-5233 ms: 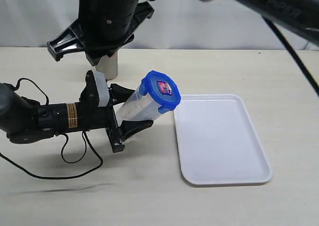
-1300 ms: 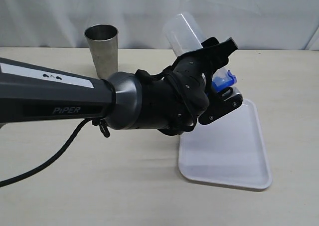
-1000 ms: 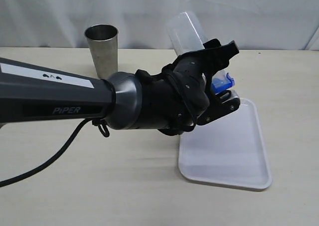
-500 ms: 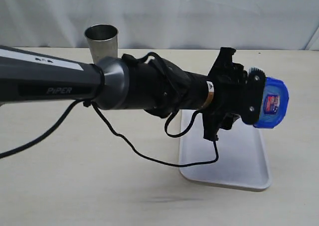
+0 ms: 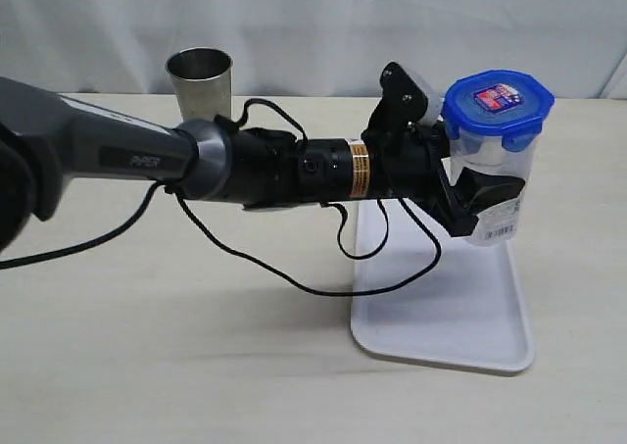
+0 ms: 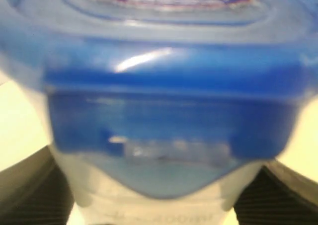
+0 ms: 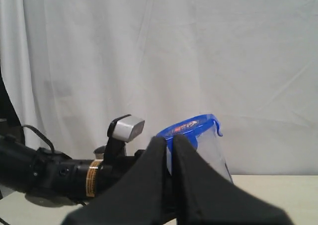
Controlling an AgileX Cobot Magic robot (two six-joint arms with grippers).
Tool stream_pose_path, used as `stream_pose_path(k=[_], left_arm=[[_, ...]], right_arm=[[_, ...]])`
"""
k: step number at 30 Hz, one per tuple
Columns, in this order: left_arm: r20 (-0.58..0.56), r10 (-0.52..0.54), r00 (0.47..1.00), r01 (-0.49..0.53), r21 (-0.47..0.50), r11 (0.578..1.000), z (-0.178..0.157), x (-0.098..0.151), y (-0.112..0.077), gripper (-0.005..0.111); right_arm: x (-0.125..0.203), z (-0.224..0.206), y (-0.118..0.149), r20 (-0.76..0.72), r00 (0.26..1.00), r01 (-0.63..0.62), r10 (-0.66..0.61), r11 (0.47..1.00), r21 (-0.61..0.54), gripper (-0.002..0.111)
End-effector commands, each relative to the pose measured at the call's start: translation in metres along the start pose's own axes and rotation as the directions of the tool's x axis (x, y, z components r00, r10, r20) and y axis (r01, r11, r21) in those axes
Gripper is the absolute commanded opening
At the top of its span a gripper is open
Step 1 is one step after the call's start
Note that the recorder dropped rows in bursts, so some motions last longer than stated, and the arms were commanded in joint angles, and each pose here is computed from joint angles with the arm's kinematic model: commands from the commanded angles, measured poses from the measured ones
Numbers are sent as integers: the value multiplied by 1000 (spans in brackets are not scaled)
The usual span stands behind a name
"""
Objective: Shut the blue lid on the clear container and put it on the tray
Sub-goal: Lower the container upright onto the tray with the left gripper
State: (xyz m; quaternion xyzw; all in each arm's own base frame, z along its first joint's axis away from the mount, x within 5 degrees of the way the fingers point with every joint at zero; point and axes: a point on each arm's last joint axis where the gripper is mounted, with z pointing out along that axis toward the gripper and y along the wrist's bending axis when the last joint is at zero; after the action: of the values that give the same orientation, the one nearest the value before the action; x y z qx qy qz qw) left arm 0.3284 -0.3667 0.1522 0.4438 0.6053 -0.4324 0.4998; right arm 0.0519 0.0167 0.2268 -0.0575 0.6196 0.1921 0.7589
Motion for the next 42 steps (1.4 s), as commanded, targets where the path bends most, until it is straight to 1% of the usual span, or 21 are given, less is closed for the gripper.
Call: stream_pose_path(k=[1,3,6,9,14,16,18,21,22,27,35,36,38,41,42], left_arm=[[107,-32,994,40,-81,996,6,22,13,0],[60,-16,998,23,-115,993,7,36,17,0],[-18,2,1000,-4,-157,988,8,47,21,0],[-50,7,999,-16,-176,984,10,49,25,0],[-63,38,997,-49,-187,981,15,38,30,0],[-100,63,993,-82,-190,978,17,36,32,0],[-149,47,988,-76,-192,978,20,37,33,0],[-219,69,973,-108,-169,980,22,40,29,0],[-218,73,973,-110,-164,980,22,40,29,0],[-145,34,989,-52,-123,991,24,34,24,0],[-161,30,986,-52,-136,989,23,36,25,1],[-161,30,986,-52,-136,989,23,36,25,4],[-160,30,987,-52,-135,989,23,36,25,13],[-158,30,987,-52,-134,990,23,35,25,38],[-159,30,987,-52,-135,990,23,36,25,52]], right_arm=[[1,-1,0,-3,1000,6,-6,1000,-1,5],[1,-1,0,-3,1000,6,-6,1000,-1,5],[1,-1,0,-3,1000,6,-6,1000,-1,5],[1,-1,0,-3,1000,6,-6,1000,-1,5],[1,-1,0,-3,1000,6,-6,1000,-1,5],[1,-1,0,-3,1000,6,-6,1000,-1,5],[1,-1,0,-3,1000,6,-6,1000,-1,5],[1,-1,0,-3,1000,6,-6,1000,-1,5],[1,-1,0,-3,1000,6,-6,1000,-1,5],[1,-1,0,-3,1000,6,-6,1000,-1,5],[2,-1,0,-9,1000,6,-6,1000,-2,5],[2,-1,0,-11,1000,6,-6,1000,-3,5],[2,-1,0,-11,1000,6,-6,1000,-3,5],[2,-1,0,-11,1000,6,-6,1000,-3,5],[2,-1,0,-11,1000,6,-6,1000,-3,5]])
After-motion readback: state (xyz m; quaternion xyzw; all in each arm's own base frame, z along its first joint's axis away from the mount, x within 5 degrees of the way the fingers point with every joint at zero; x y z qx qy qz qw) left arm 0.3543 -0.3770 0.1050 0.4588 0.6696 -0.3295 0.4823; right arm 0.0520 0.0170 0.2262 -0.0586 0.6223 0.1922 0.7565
